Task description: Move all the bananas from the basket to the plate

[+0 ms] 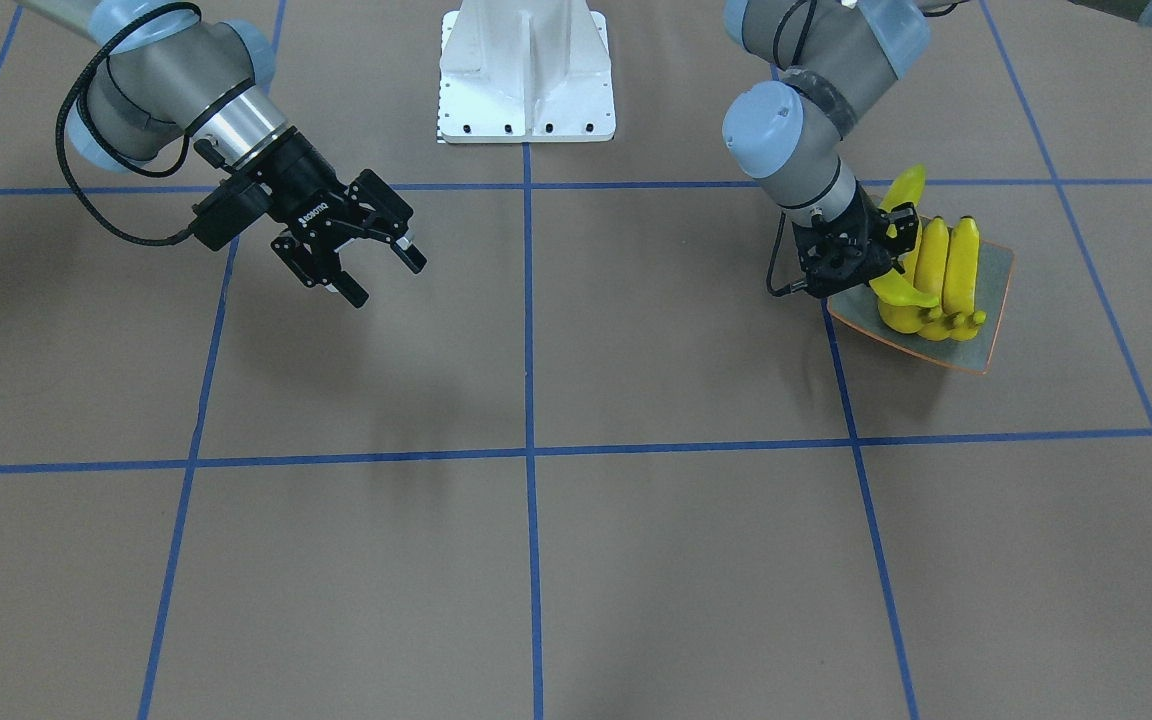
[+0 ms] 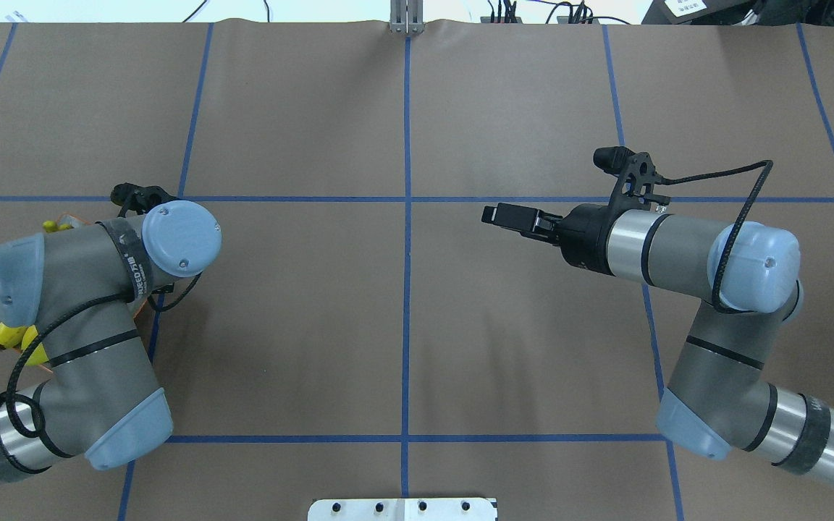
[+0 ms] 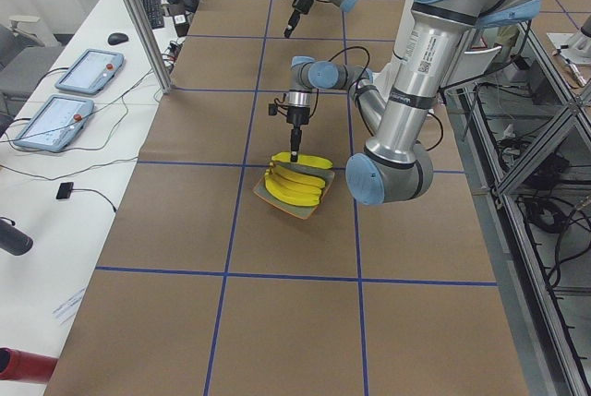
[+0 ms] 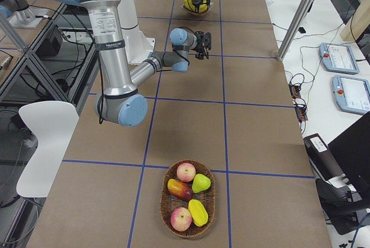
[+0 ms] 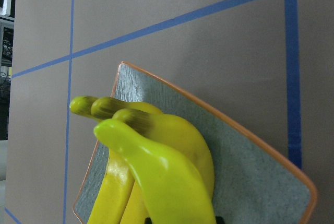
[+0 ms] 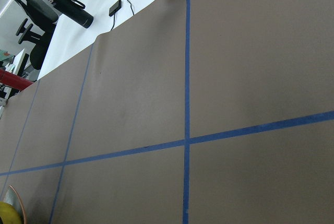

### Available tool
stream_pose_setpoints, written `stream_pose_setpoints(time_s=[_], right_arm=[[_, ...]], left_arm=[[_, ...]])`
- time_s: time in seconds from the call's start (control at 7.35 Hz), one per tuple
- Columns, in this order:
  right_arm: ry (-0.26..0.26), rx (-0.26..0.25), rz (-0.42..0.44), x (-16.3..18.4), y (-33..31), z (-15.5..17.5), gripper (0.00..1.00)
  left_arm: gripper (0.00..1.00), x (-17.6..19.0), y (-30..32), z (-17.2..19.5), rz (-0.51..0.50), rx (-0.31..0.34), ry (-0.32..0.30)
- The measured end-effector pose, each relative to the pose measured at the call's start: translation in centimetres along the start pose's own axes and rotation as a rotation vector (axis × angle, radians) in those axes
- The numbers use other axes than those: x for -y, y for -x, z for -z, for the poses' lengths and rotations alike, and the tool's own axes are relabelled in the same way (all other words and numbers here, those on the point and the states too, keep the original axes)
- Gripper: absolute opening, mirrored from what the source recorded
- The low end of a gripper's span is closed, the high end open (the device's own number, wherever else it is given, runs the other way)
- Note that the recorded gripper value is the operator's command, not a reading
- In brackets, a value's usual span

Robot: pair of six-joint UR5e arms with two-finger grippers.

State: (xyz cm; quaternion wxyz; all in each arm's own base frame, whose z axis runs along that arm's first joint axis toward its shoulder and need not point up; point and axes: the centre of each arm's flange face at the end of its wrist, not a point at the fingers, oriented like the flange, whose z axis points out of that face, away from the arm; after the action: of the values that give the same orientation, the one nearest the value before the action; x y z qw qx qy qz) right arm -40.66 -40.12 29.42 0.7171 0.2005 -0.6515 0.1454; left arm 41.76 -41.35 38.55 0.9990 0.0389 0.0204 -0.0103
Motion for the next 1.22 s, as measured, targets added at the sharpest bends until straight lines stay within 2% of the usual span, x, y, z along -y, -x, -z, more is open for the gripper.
stream_pose_setpoints(time_s=[0.14,0.41,0.68,0.82,1.22], right_arm=[[0.000,0.000,0.000,0.01,0.00,0.00,1.00],[0.000,0.001,0.000,0.02,0.03,0.00,1.00],[-0.001,0.005,0.000,0.04,0.19,0.09,1.00],[-0.002,0.007,0.000,0.07,0.27,0.16,1.00],[-0.003,0.014,0.000,0.13,0.52,0.42,1.00]], left_arm=[[0.11,0.01,-0.15,-0.39,-0.001,0.007,0.005],[0.39,0.02,-0.27,-0.67,-0.002,0.012,0.008],[0.94,0.05,-0.31,-0.90,-0.003,0.018,0.010],[0.99,0.07,-0.34,-1.08,-0.003,0.022,0.010],[0.99,0.23,-0.32,-1.19,-0.003,0.030,0.001]])
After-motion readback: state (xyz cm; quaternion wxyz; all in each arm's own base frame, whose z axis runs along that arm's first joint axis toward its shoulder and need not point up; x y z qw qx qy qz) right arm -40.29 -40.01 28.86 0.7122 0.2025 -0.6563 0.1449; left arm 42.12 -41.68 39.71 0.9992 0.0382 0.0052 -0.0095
